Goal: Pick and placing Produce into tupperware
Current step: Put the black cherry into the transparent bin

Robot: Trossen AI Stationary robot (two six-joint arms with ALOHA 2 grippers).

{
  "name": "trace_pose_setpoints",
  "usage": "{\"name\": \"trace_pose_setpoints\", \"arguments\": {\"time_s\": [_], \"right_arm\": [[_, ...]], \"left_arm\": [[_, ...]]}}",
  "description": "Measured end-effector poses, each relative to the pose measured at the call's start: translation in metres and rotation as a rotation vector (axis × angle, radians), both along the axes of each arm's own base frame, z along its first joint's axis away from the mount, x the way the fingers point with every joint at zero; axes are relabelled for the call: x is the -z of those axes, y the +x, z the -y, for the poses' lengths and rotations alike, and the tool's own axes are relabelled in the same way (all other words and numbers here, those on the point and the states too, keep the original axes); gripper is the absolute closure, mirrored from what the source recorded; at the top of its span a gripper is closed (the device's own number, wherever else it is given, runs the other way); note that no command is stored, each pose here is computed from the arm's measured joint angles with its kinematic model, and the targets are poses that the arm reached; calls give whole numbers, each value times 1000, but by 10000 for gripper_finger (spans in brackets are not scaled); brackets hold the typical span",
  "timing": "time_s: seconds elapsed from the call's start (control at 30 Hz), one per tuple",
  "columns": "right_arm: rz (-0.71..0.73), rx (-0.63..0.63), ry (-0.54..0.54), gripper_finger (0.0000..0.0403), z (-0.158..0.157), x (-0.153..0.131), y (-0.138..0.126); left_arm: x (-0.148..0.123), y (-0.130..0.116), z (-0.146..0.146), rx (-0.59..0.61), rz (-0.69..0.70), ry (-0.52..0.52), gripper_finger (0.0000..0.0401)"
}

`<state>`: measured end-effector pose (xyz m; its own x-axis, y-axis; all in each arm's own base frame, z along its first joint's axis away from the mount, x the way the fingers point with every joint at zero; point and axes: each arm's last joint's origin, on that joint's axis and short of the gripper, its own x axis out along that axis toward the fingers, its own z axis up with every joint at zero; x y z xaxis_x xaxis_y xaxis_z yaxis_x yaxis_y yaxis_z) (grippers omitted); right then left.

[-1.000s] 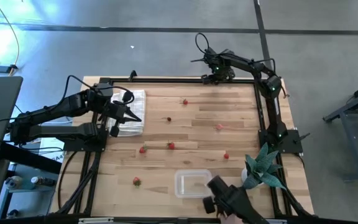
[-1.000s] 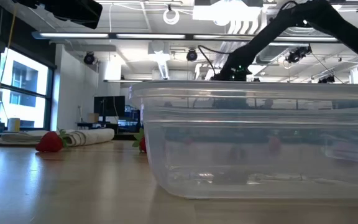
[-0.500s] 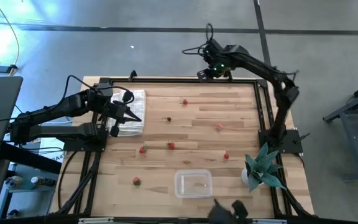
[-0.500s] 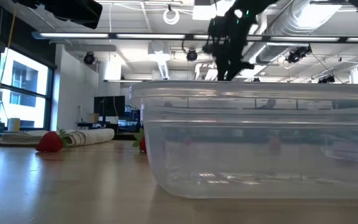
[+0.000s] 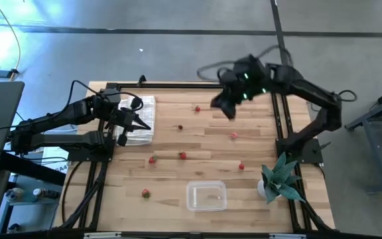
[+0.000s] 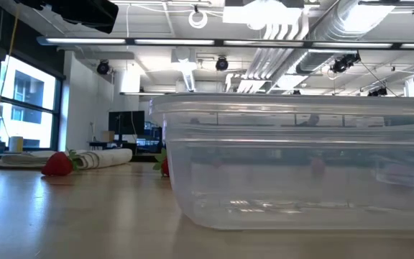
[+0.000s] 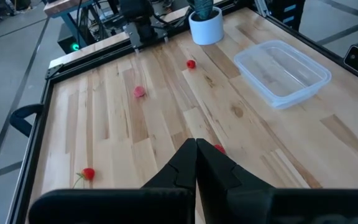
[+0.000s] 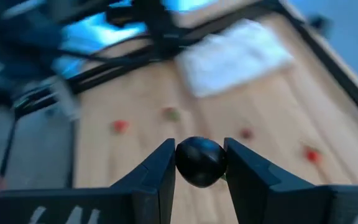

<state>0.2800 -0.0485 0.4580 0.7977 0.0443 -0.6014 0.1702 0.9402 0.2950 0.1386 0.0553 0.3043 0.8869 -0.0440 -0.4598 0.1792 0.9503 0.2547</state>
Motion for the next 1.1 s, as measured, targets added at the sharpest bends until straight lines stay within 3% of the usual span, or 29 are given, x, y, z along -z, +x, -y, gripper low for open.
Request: {"name": "trace_pose_setpoints", "arguments": {"time_s": [0.2,0.37,0.53,0.7,0.83,1.1], "right_arm": [[-11,-274,-119,299,-70,0,9],[-198,-439,-244,299,-116,38,33],[-380,-566,-296,299,-152,93,70],[-563,-606,-308,299,-173,154,102],[-552,-609,-219,299,-191,191,127],[-655,-401,-126,299,-202,237,144]], "left_arm": [[0,0,0,0,0,0,400],[0,0,0,0,0,0,400],[0,0,0,0,0,0,400],[0,0,0,0,0,0,400],[0,0,0,0,0,0,400],[0,0,0,0,0,0,400]]}}
